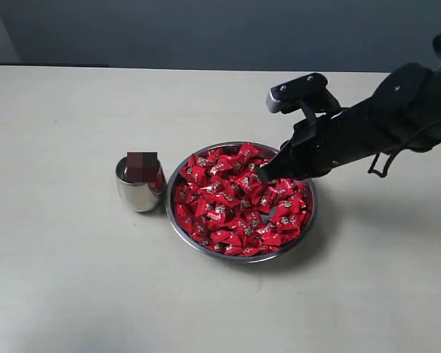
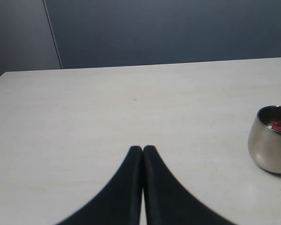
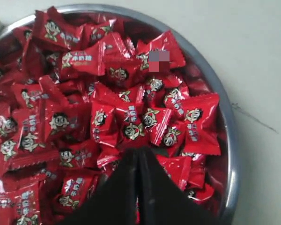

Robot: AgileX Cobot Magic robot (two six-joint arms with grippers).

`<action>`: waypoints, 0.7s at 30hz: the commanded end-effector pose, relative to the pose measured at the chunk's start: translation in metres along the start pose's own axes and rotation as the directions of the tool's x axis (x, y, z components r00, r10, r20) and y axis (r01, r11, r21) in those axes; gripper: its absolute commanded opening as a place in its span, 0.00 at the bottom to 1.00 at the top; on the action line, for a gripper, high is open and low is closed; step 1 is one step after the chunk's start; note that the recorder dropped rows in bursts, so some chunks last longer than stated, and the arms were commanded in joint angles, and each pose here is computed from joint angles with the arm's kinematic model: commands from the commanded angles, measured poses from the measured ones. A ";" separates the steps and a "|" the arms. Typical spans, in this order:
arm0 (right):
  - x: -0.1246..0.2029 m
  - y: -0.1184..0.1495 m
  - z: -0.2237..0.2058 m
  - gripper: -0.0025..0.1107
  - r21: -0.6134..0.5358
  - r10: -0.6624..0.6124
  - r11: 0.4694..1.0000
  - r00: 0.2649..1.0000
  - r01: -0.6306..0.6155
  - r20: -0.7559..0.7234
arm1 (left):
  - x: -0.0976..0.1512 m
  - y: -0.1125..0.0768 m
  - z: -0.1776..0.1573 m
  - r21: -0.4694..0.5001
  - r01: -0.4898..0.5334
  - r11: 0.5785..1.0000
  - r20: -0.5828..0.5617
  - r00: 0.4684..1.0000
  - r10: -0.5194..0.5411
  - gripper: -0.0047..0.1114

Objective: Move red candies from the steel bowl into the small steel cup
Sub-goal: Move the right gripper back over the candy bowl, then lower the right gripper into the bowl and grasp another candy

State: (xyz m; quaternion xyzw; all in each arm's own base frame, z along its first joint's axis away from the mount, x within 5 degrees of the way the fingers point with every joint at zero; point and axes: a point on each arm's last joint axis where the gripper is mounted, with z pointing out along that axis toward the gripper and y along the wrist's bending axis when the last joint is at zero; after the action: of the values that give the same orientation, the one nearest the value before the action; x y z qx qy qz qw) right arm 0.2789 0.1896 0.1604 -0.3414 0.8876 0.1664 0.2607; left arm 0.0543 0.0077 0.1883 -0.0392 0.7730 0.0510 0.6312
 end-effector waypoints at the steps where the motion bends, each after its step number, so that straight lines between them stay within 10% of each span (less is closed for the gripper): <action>1: 0.003 -0.001 0.011 0.01 -0.036 0.007 0.999 1.000 -0.007 -0.005 | 0.001 0.000 0.000 0.000 0.003 1.000 0.002 1.000 -0.003 0.04; 21: -0.017 0.003 0.028 0.01 -0.154 -0.044 0.987 0.999 0.041 -0.022 | 0.001 0.000 0.000 0.000 0.003 1.000 0.002 1.000 -0.003 0.04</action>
State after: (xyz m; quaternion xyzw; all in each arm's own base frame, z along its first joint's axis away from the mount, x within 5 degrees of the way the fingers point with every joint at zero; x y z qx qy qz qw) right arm 0.2953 0.2139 0.1464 -0.3766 0.8704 0.2233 0.2252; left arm 0.0543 0.0077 0.1883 -0.0392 0.7730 0.0510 0.6312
